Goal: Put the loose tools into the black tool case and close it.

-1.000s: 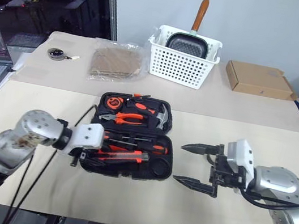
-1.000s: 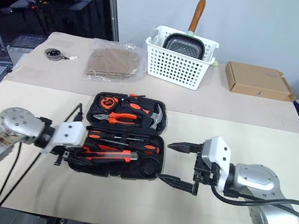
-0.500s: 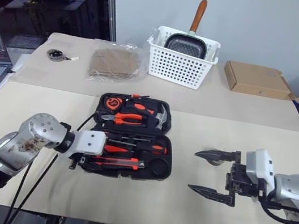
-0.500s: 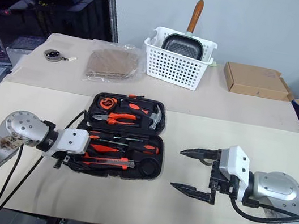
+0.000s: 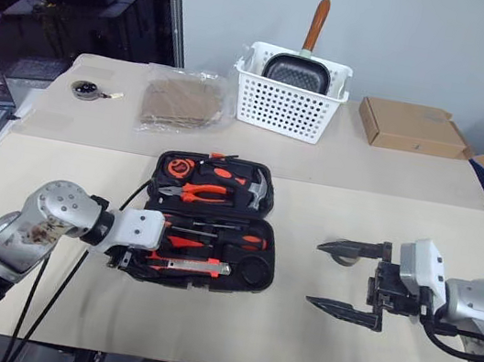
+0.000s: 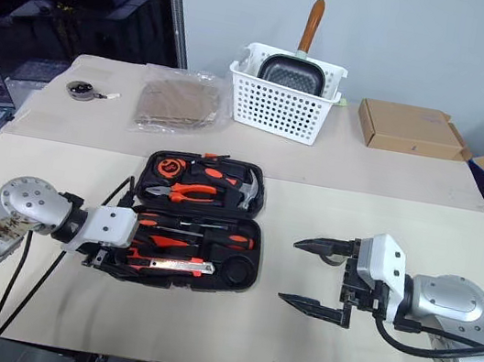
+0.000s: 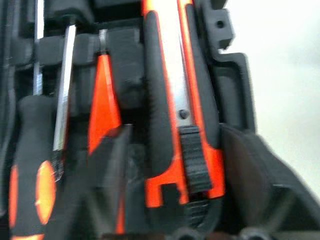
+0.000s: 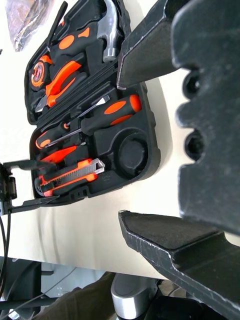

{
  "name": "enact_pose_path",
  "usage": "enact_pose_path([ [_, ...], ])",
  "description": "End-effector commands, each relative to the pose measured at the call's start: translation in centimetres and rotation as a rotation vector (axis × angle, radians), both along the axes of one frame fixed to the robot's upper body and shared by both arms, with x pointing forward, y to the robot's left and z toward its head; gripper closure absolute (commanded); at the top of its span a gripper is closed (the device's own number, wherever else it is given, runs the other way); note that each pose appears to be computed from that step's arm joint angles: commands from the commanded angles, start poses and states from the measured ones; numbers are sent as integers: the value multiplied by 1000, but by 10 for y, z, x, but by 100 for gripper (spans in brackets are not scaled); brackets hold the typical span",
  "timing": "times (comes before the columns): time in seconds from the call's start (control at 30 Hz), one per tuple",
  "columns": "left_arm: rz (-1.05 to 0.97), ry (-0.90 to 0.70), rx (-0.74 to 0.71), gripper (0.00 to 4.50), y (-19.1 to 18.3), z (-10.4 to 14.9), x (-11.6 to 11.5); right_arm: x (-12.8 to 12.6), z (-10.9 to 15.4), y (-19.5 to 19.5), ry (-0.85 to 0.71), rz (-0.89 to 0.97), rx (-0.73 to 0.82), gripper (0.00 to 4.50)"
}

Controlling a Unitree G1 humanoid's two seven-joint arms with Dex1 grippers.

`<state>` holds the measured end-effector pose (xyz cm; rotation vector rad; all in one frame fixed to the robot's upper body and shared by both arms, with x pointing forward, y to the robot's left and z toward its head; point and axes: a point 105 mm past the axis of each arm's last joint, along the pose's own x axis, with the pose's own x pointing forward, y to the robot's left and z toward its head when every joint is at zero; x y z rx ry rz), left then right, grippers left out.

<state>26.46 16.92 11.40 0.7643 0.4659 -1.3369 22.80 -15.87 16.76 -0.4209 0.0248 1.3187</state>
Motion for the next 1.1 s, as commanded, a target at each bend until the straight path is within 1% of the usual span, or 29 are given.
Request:
enact_pose_path([
  [0.03, 8, 33, -135, 46, -8, 18, -7, -1, 6, 2, -40, 13, -9, 0],
  [0.07, 27, 50, -183, 46, -8, 24, -9, -1, 6, 3, -39, 13, -7, 0],
  [0.1, 54, 58, -238, 68, -8, 31, -9, 0, 5, 3, -39, 13, -4, 0],
  [0.17, 72, 84, -331, 126, -12, 42, -14, 1, 5, 5, -38, 15, -1, 0],
  [0.23, 106, 71, -398, 205, -17, 47, -13, 3, 5, 6, -39, 17, 3, 0],
  [0.27, 130, 64, -424, 235, -19, 47, -12, 3, 5, 7, -39, 17, 5, 0],
  [0.3, 146, 46, -435, 287, -20, 43, -11, 4, 5, 8, -40, 18, 6, 0],
  [0.33, 157, 28, -438, 309, -22, 40, -12, 5, 5, 8, -40, 19, 7, 0],
  [0.43, 196, -5, -450, 420, -27, 25, -15, 6, 5, 9, -40, 21, 7, 0],
  [0.47, 225, -15, -457, 447, -27, 21, -15, 6, 5, 9, -41, 20, 6, 0],
  [0.57, 321, -37, -467, 447, -25, 3, -10, 7, 5, 8, -42, 16, 3, 0],
  [0.67, 373, -13, -447, 447, -21, -14, -17, 7, 5, 8, -43, 11, 2, 0],
  [0.8, 382, 40, -369, 447, -16, -38, -31, 6, 5, 7, -41, 4, -3, 0],
  [0.9, 408, 55, -328, 447, -13, -48, -30, 6, 5, 6, -40, -2, -9, 0],
  [0.97, 433, 85, -332, 447, -14, -52, -26, 6, 5, 5, -38, -5, -12, 0],
  [1.0, 459, 106, -360, 447, -16, -51, -22, 6, 5, 5, -37, -7, -13, 0],
  [1.07, 475, 129, -438, 447, -24, -42, -15, 6, 5, 4, -34, -10, -15, 0],
  [1.1, 473, 155, -511, 447, -30, -32, -13, 5, 5, 4, -33, -11, -16, 0],
])
